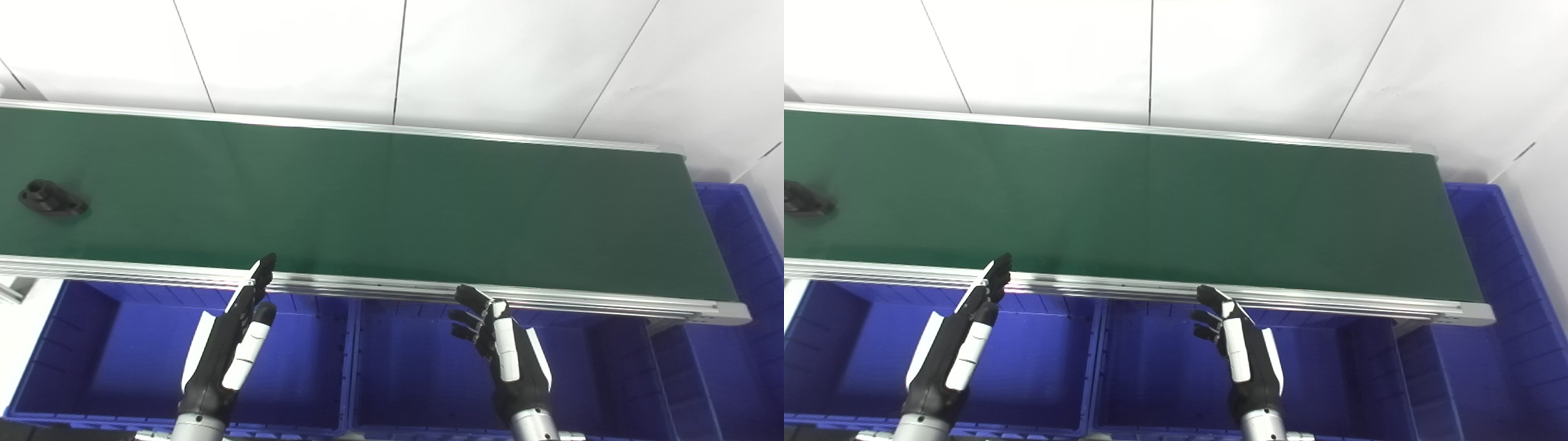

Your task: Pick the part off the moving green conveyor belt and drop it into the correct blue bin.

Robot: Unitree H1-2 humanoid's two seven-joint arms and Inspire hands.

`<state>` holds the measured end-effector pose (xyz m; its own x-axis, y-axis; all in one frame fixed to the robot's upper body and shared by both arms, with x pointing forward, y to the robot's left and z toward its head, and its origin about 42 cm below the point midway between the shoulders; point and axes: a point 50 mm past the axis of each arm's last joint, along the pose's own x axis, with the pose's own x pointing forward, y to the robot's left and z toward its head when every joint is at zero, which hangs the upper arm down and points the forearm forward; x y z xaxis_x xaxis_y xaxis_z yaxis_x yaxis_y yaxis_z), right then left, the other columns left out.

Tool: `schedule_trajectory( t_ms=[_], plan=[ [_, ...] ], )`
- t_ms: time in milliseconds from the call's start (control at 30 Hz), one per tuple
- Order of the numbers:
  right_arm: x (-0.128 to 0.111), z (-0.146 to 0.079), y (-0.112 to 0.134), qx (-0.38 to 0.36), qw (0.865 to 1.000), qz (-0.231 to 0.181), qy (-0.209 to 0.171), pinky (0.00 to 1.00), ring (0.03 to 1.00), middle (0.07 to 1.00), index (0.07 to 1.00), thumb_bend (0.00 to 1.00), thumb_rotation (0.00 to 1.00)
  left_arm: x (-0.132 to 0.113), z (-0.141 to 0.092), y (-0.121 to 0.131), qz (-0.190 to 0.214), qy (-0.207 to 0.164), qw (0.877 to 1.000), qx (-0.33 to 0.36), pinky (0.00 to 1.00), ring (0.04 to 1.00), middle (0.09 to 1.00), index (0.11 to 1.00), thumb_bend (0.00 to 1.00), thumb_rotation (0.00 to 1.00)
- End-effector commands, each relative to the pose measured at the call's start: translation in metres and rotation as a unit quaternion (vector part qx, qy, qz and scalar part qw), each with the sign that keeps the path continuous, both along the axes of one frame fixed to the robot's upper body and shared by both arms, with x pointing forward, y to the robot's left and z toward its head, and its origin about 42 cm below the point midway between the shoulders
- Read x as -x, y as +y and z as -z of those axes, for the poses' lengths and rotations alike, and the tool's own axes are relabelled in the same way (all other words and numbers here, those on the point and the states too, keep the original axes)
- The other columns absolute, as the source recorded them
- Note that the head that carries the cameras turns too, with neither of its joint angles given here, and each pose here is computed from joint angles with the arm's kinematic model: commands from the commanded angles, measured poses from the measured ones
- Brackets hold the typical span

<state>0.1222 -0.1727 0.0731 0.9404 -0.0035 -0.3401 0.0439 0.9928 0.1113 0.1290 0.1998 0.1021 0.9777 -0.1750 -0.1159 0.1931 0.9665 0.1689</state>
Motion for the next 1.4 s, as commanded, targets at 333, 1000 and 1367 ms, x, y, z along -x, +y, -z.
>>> schedule_trajectory(
  t_ms=[333, 1000, 1367],
  plan=[
    [-0.008, -0.008, 0.013, -0.008, 0.999, 0.000, -0.039, 0.76, 0.791, 0.832, 0.784, 0.83, 0.99, -0.003, 0.002, 0.013, 0.004, -0.019, 0.999, 0.027, 0.97, 0.966, 0.971, 0.959, 0.59, 0.98],
    [0.007, -0.012, -0.013, 0.051, 0.987, 0.041, -0.147, 0.92, 0.942, 0.970, 0.958, 0.85, 1.00, -0.001, -0.003, -0.013, -0.033, -0.065, 0.996, 0.046, 0.96, 0.971, 0.988, 0.985, 0.61, 0.97],
    [0.012, -0.009, -0.020, 0.051, 0.986, 0.037, -0.157, 0.97, 0.993, 1.000, 1.000, 0.85, 1.00, 0.005, -0.003, -0.022, -0.033, -0.068, 0.995, 0.066, 1.00, 1.000, 1.000, 1.000, 0.60, 0.99]
  ],
)
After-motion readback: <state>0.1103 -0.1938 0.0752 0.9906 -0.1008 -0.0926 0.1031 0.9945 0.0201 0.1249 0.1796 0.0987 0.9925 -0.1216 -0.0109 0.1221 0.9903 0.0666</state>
